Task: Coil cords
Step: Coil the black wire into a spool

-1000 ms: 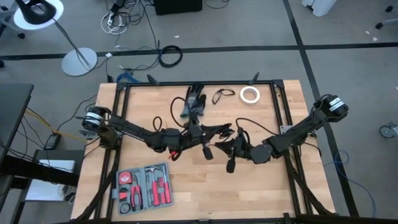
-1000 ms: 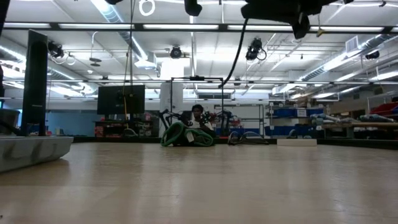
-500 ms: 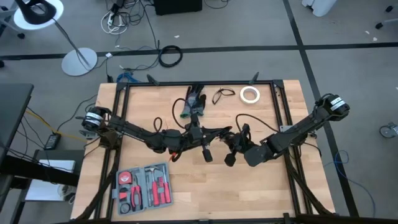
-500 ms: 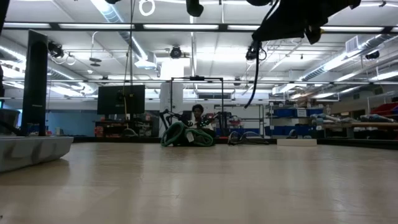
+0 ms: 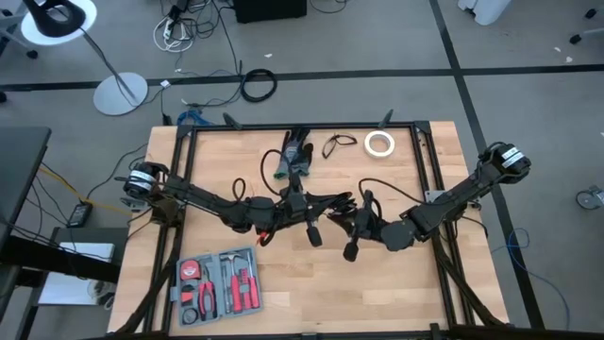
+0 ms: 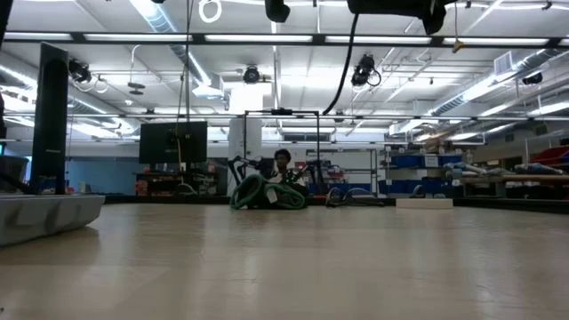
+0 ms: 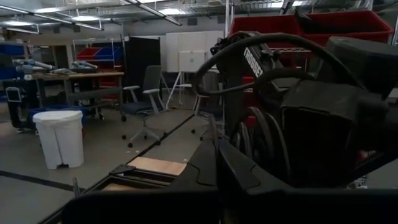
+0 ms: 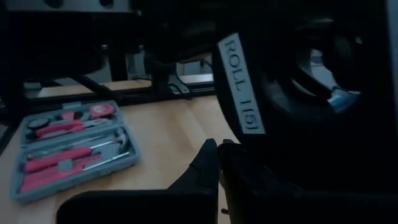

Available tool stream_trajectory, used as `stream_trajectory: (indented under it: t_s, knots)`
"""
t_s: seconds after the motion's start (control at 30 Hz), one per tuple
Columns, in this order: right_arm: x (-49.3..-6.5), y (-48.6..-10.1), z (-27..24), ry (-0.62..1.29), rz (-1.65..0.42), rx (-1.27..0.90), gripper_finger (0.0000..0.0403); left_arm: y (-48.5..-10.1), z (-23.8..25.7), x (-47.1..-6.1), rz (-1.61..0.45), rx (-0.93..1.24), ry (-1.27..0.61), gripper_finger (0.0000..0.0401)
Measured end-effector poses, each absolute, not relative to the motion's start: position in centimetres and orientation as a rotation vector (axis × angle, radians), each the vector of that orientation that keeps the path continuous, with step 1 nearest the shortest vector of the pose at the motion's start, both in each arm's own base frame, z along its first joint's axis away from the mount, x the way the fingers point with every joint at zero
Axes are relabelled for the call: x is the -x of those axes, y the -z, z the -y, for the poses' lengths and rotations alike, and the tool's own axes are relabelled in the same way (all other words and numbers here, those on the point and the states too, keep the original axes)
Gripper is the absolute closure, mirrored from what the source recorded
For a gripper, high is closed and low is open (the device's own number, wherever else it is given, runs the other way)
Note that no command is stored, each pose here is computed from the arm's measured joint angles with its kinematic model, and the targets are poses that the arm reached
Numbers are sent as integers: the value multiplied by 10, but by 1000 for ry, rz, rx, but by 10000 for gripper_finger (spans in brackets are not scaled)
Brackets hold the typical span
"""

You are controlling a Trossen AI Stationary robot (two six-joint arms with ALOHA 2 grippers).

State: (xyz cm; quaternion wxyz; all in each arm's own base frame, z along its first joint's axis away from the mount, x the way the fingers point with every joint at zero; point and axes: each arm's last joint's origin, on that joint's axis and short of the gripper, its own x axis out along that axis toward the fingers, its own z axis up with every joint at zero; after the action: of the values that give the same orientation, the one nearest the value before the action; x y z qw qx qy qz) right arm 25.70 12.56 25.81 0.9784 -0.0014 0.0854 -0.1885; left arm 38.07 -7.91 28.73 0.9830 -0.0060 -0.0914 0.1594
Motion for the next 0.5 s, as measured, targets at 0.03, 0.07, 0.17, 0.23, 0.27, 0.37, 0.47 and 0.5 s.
stream_trajectory:
  t_s: [0.03,0.07,0.17,0.23,0.27,0.37,0.47,0.5]
  knots:
    - [-257,-258,-126,371,-171,0,401,-287,79,-381,182,12,-320,401]
    - [-257,-258,-126,369,-172,0,401,-287,79,-381,180,10,-320,401]
    - [-257,-258,-126,367,-173,-13,401,-286,79,-381,171,7,-321,401]
    - [-258,-258,-126,353,-172,-30,401,-285,78,-381,163,2,-336,401]
    - [-258,-258,-127,338,-175,-34,401,-285,78,-381,160,-4,-345,401]
    - [-258,-256,-127,323,-187,-67,401,-285,76,-381,162,-10,-352,401]
    - [-256,-252,-126,324,-221,-69,401,-287,74,-382,185,0,-364,401]
    - [-256,-251,-126,325,-227,-71,401,-288,73,-381,191,3,-367,401]
